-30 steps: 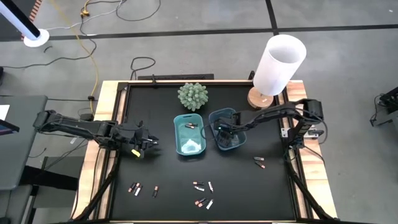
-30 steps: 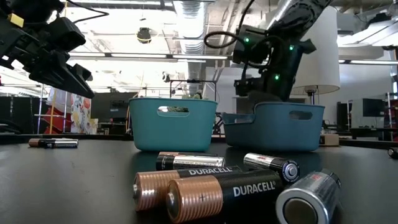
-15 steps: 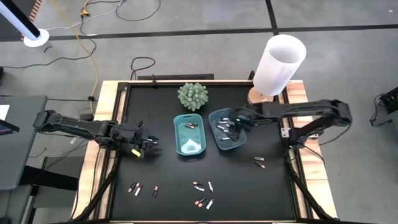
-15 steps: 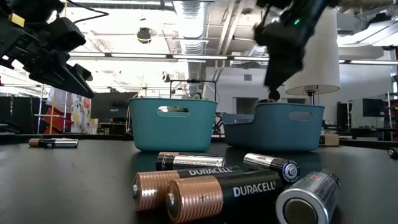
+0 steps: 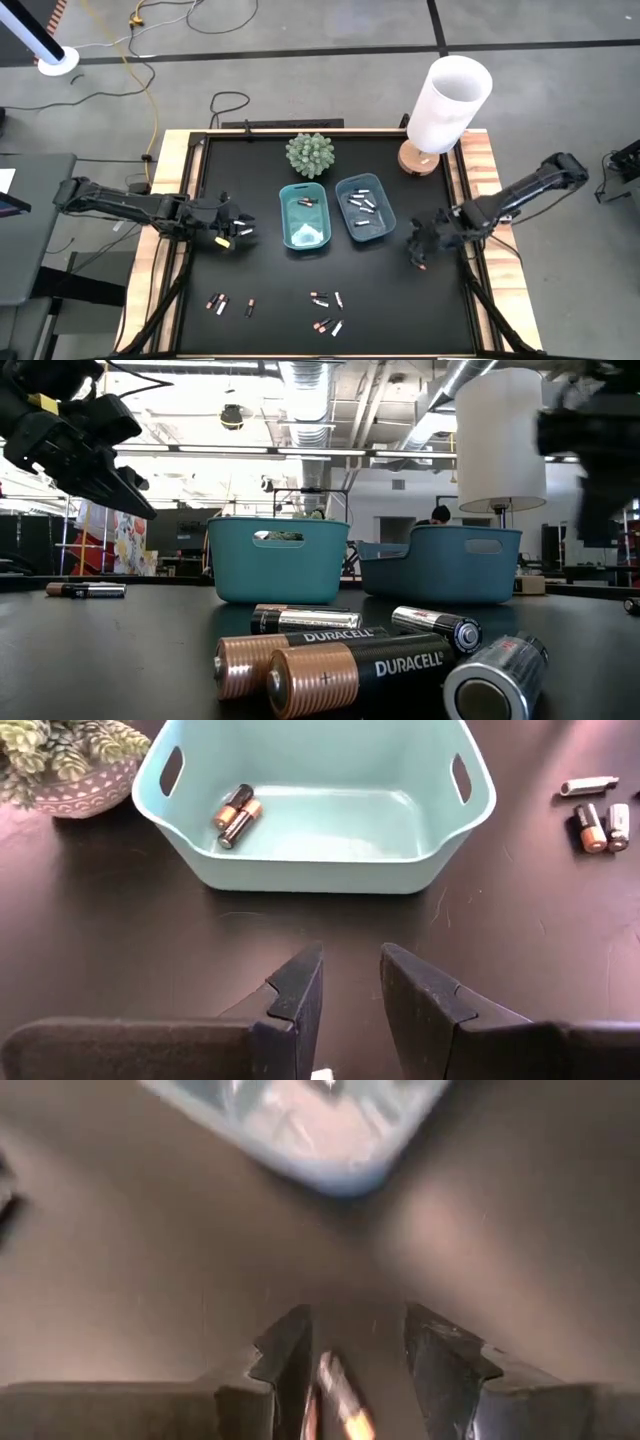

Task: Sort batteries
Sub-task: Put the black battery into the green bin

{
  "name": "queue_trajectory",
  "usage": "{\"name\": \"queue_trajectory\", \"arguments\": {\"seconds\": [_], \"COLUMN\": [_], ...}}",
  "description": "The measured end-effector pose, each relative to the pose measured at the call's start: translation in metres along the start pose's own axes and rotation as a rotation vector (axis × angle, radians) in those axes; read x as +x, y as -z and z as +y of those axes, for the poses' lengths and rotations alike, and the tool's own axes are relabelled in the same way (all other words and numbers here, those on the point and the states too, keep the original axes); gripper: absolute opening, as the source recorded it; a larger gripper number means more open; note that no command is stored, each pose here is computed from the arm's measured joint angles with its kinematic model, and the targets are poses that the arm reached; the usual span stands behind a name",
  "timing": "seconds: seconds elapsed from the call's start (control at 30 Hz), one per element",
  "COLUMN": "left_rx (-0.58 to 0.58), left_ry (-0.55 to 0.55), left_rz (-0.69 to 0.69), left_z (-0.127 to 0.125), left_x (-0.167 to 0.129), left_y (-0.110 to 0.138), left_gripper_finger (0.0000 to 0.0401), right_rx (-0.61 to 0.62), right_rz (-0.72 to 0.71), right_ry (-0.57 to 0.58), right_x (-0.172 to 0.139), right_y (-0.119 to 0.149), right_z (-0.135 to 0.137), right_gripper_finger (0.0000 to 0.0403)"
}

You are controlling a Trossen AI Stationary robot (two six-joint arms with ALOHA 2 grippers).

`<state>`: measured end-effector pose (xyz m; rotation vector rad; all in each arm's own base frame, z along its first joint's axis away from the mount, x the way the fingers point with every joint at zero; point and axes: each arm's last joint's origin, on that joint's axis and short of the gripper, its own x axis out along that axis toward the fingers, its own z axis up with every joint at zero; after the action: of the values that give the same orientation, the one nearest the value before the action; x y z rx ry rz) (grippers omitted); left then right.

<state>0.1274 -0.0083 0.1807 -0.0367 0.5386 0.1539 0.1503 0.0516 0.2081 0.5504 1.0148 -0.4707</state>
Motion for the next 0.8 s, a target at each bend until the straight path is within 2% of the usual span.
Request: {"name": "queue_trajectory", "arguments": {"seconds": [0.13, 0.27, 0.8], "left_rx": [-0.027, -0.074, -0.079], "left_ry": [-0.056, -0.080, -0.079], "left_rz": [0.046, 0.083, 0.080], "left_z": [0.002, 0.003, 0.003], "left_x": [-0.005, -0.012, -0.014], "left_y": [-0.003, -0.010, -0.013], "left_gripper_finger": [0.0091, 0.0082, 0.0070], "right_rx": [0.054, 0.033, -0.102], "right_rz": [0.055, 0.089, 0.147], "right_ry": [-0.013, -0.003, 0.134], "right_x": [0.006, 0.010, 0.048], "right_y": [0.032, 0.049, 0.071], "right_z": [-0.006, -0.006, 0.002], "right_gripper_finger": [0.0170, 0.0170, 0.0170]}}
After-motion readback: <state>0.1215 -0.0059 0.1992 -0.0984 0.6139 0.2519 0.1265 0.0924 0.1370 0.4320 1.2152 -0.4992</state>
